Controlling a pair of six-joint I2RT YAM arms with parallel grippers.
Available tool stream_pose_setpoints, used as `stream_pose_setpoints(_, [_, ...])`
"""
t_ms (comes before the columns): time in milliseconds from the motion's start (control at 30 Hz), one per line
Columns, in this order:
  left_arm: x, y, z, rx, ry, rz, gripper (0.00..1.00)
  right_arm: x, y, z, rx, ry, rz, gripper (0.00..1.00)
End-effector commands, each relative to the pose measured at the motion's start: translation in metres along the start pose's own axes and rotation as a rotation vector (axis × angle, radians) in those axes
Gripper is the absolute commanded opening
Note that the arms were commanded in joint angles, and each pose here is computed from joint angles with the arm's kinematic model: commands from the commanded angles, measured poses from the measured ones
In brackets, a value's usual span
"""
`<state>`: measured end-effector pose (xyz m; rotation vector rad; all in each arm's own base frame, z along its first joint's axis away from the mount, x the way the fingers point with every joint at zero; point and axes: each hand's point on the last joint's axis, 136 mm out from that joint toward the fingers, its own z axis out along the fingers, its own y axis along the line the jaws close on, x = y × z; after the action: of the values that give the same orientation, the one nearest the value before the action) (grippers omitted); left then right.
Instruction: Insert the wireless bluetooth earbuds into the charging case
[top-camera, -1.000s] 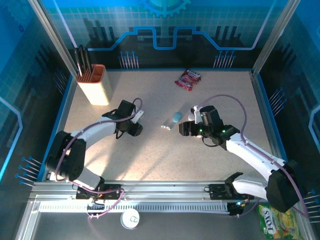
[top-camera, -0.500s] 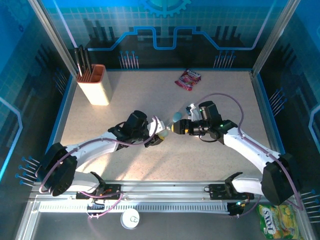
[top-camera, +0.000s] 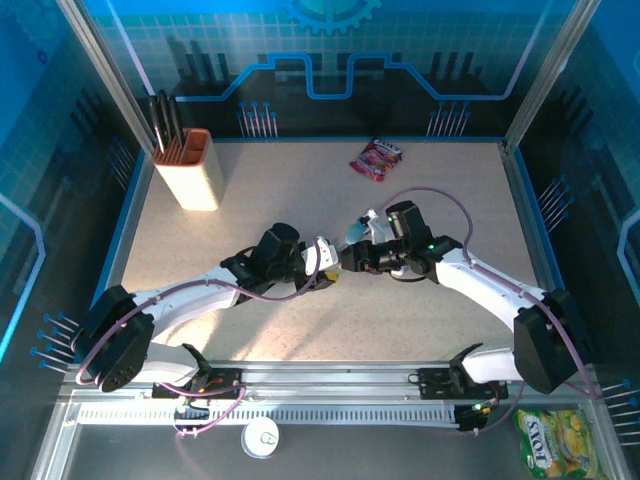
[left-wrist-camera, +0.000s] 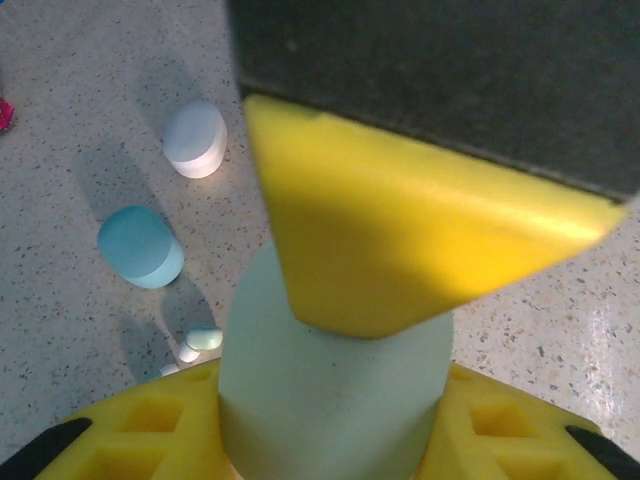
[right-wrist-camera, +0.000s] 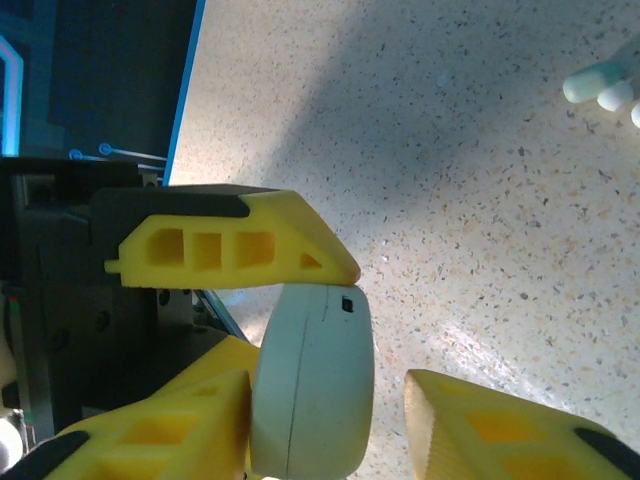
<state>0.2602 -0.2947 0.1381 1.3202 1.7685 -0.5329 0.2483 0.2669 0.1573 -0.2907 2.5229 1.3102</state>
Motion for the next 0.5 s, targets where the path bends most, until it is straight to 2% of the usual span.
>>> stream_pose_setpoints(0, [-0.0126,0.0029,-0.0002,-0.016,-0.037,0.008,0.4,-0.0041,0.0126,0.0011,-0.036,0.006,-0.016,0.38])
stream_pose_setpoints(267, [-0.0156,0.003,0.0017,-0.028,-0.057,0.012,0.41,-0.0046,0.0125,0.0078,-0.067,0.019,0.028,0.4])
stream_pose_setpoints(467, [-0.013,0.0047,0.0007,-0.047,-0.058,0.003,0.44,-0.0103,0.0093,0.0002,-0.055,-0.027,0.041,0.22])
